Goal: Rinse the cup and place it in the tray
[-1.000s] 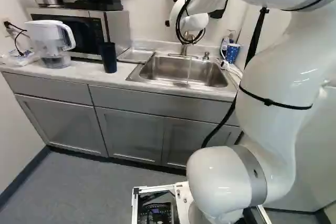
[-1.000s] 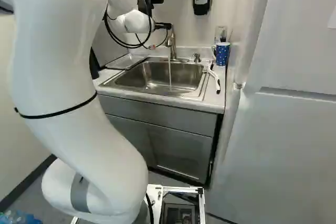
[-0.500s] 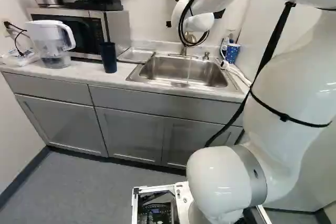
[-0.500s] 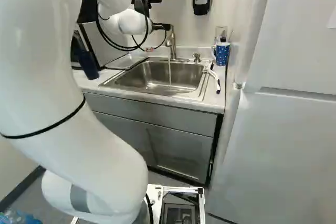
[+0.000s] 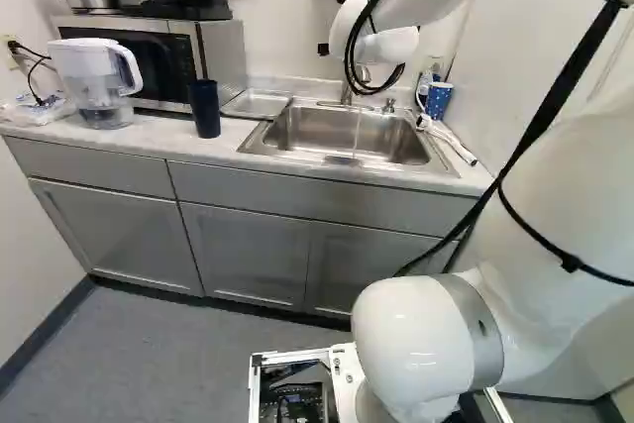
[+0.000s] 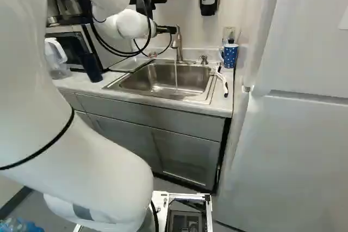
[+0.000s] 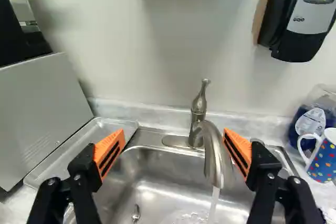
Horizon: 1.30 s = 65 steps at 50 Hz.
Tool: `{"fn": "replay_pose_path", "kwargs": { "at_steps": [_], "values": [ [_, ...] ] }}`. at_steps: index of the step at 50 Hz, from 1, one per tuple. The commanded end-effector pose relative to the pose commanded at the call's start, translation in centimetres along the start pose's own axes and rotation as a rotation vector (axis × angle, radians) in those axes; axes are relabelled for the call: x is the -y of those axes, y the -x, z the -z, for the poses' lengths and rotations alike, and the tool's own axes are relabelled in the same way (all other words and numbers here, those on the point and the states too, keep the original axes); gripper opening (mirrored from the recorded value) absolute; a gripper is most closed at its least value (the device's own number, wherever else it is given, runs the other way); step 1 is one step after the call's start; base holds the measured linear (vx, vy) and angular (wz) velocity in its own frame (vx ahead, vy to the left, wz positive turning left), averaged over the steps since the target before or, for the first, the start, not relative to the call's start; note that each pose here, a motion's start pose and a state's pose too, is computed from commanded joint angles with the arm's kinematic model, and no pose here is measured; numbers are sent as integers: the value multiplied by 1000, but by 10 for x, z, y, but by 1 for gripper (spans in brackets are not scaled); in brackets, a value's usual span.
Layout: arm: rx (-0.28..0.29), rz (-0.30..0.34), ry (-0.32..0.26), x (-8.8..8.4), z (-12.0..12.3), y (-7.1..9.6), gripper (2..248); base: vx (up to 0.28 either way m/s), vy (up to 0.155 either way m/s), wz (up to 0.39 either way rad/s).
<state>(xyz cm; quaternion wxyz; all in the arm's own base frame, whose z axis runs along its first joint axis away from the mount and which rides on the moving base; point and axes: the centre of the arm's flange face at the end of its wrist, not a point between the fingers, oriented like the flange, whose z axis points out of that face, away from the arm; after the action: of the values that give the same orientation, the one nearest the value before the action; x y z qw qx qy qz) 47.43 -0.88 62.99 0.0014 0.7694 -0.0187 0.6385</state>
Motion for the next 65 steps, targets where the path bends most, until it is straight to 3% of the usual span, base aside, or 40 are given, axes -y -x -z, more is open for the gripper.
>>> {"fn": "replay_pose_path", "kwargs": {
  "at_steps": [19, 65],
  "values": [
    [108, -8, 32, -15, 32, 18, 247, 0, 0, 0],
    [582, -22, 43, -20, 57, 61, 247, 0, 0, 0]
  ]
}}
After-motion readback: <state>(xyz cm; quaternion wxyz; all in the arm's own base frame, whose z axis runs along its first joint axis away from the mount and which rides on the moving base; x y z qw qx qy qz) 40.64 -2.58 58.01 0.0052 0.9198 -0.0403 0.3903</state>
